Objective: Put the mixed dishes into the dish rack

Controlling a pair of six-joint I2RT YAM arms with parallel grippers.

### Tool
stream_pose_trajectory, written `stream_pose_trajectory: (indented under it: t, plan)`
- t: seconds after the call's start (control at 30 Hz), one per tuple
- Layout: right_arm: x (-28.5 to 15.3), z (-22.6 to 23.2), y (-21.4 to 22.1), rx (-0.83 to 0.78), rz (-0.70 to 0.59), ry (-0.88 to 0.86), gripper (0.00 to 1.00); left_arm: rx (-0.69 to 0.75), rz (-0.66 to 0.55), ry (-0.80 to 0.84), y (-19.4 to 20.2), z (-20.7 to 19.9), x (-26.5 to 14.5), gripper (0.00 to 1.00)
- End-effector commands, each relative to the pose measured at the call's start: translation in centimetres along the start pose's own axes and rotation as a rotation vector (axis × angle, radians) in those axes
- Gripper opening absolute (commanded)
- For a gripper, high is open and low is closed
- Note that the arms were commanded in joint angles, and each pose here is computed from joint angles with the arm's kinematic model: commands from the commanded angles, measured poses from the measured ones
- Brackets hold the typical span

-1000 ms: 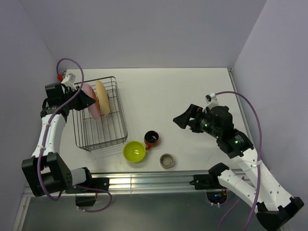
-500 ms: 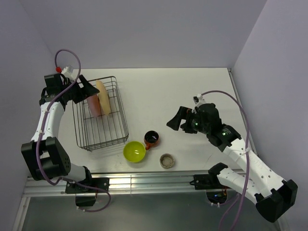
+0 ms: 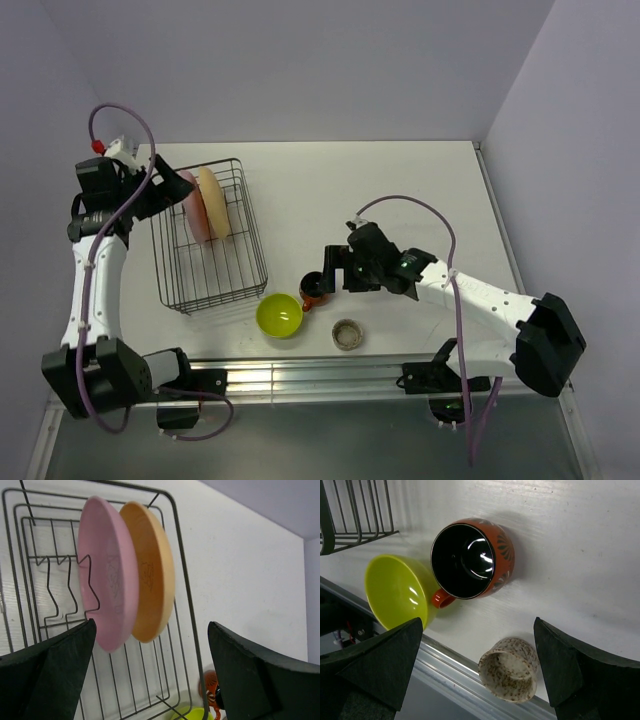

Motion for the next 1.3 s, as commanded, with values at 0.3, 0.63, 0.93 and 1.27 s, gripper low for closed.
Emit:
stream_pose_trajectory:
  t: [0.3,0.63,0.93,1.27]
  plan:
    - [3.1,0.2,-2.1,0.04,-0.053,0.074,0.91,0.143,0.0,0.245,7.2,-9.8,-7.4,0.96]
    - [6.6,0.2,-1.9,0.072,0.015,0.091,0.65,0.197,0.177,0.286,15.1,-10.0,-7.4,0.91]
    - [8.3,0.8,-1.7,0.084,0.04,0.072,0.26,0.141,0.263,0.34,18.1,-10.2,-7.9,0.83]
    - [5.2,0.9,-3.9,0.076,-0.067,0.09,0.0,0.105,0.317,0.422,18.4,-12.0,-8.6,0.84]
Point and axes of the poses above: each gripper's point midway between its finger pads, its own x axis out along the fingers, its own z axis along the line the jaws close on, y = z × x, the point moved 5 cm from there along -x, back along the fingers, and after that the axes turned 15 degrees about -x, right-handed, at the moved point
